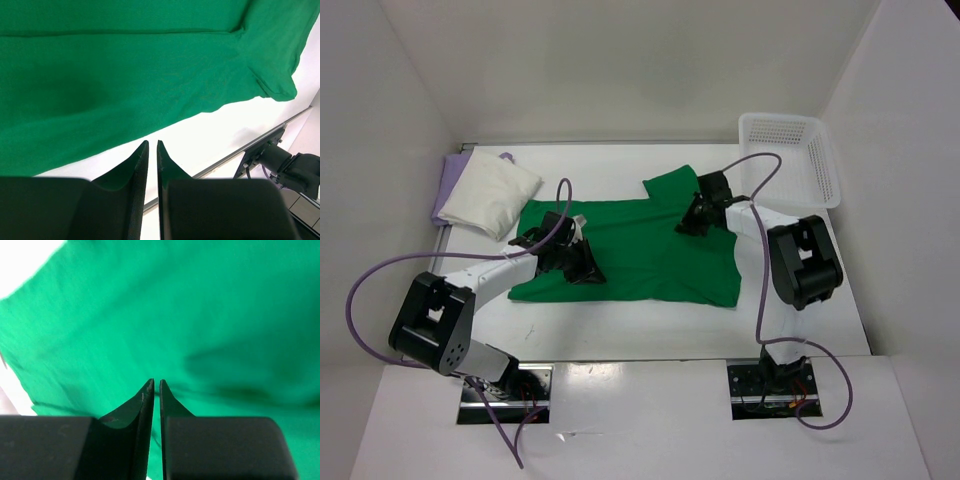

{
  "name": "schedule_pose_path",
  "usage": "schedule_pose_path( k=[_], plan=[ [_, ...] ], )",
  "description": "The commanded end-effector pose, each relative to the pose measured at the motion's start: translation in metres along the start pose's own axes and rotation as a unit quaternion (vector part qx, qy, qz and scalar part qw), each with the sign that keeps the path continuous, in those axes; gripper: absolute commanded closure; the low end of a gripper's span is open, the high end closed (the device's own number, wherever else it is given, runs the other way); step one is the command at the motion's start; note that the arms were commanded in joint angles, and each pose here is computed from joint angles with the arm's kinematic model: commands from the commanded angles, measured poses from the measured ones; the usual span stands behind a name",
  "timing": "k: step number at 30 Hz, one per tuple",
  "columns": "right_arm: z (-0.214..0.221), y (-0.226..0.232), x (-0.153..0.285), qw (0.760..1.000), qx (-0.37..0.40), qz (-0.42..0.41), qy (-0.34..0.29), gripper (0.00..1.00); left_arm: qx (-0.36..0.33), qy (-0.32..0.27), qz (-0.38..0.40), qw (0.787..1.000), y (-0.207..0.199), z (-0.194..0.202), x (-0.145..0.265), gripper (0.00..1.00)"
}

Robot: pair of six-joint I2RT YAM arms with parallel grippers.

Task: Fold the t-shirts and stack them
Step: Fold the flattened tshirt in 1/3 of the way

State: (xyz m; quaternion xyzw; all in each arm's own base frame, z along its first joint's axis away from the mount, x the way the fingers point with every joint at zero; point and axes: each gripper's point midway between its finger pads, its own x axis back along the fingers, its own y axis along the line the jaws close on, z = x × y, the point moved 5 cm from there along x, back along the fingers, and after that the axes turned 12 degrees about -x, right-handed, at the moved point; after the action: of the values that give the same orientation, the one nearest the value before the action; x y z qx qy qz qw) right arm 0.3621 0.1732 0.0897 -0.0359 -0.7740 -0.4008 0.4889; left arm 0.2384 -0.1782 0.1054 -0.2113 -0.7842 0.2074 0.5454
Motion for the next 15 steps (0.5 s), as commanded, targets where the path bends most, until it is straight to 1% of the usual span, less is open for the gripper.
schedule_pose_path(
  k=[1, 3, 4, 5, 6, 7, 8, 9, 10, 11, 12, 14, 15],
  plan=[
    [-0.029, 0.033, -0.010, 0.999, 0.006, -0.038, -0.015, 0.88, -0.008, -0.011, 0.008, 1.000, -0.006, -0.003, 0.006, 0.82],
    [-0.028, 0.043, -0.002, 0.998, 0.008, -0.056, -0.003, 0.70, -0.006, -0.007, 0.006, 1.000, -0.006, -0.002, 0.006, 0.82],
    [-0.031, 0.053, 0.011, 0.997, 0.012, -0.074, -0.013, 0.62, -0.006, -0.007, 0.006, 1.000, -0.006, -0.002, 0.006, 0.81],
    [-0.026, 0.046, 0.016, 0.997, 0.012, -0.071, -0.011, 0.54, -0.008, -0.011, 0.009, 1.000, -0.007, -0.003, 0.009, 0.81],
    [-0.024, 0.045, 0.024, 0.997, 0.012, -0.074, -0.014, 0.54, -0.008, -0.014, 0.004, 1.000, -0.008, -0.005, 0.009, 0.81],
    [-0.023, 0.051, 0.044, 0.995, 0.017, -0.093, -0.025, 0.54, -0.008, -0.014, 0.004, 1.000, -0.008, -0.005, 0.010, 0.81],
    [-0.015, 0.032, 0.045, 0.997, 0.013, -0.073, -0.028, 0.61, -0.016, -0.011, 0.005, 1.000, -0.009, -0.003, 0.009, 0.79],
    [-0.010, 0.025, 0.050, 0.997, 0.012, -0.071, -0.027, 0.64, -0.016, -0.011, 0.006, 1.000, -0.009, -0.003, 0.009, 0.78],
    [-0.007, 0.018, 0.053, 0.997, 0.011, -0.065, -0.030, 0.71, -0.022, -0.011, 0.005, 1.000, -0.009, -0.003, 0.009, 0.78],
    [0.001, 0.006, 0.055, 0.998, 0.014, -0.057, -0.026, 0.80, -0.023, -0.015, 0.007, 1.000, -0.011, -0.006, 0.010, 0.78],
    [0.000, -0.002, 0.053, 0.998, 0.017, -0.044, -0.035, 0.93, -0.036, -0.005, 0.009, 0.999, -0.013, -0.001, 0.004, 0.78],
    [0.000, -0.009, 0.040, 0.999, 0.038, -0.021, -0.022, 0.94, -0.042, 0.012, 0.014, 0.999, -0.019, 0.001, -0.004, 0.78],
    [-0.002, -0.008, 0.034, 0.999, 0.049, -0.015, -0.018, 0.89, -0.052, 0.021, 0.017, 0.998, -0.025, 0.005, -0.008, 0.78]
  ],
)
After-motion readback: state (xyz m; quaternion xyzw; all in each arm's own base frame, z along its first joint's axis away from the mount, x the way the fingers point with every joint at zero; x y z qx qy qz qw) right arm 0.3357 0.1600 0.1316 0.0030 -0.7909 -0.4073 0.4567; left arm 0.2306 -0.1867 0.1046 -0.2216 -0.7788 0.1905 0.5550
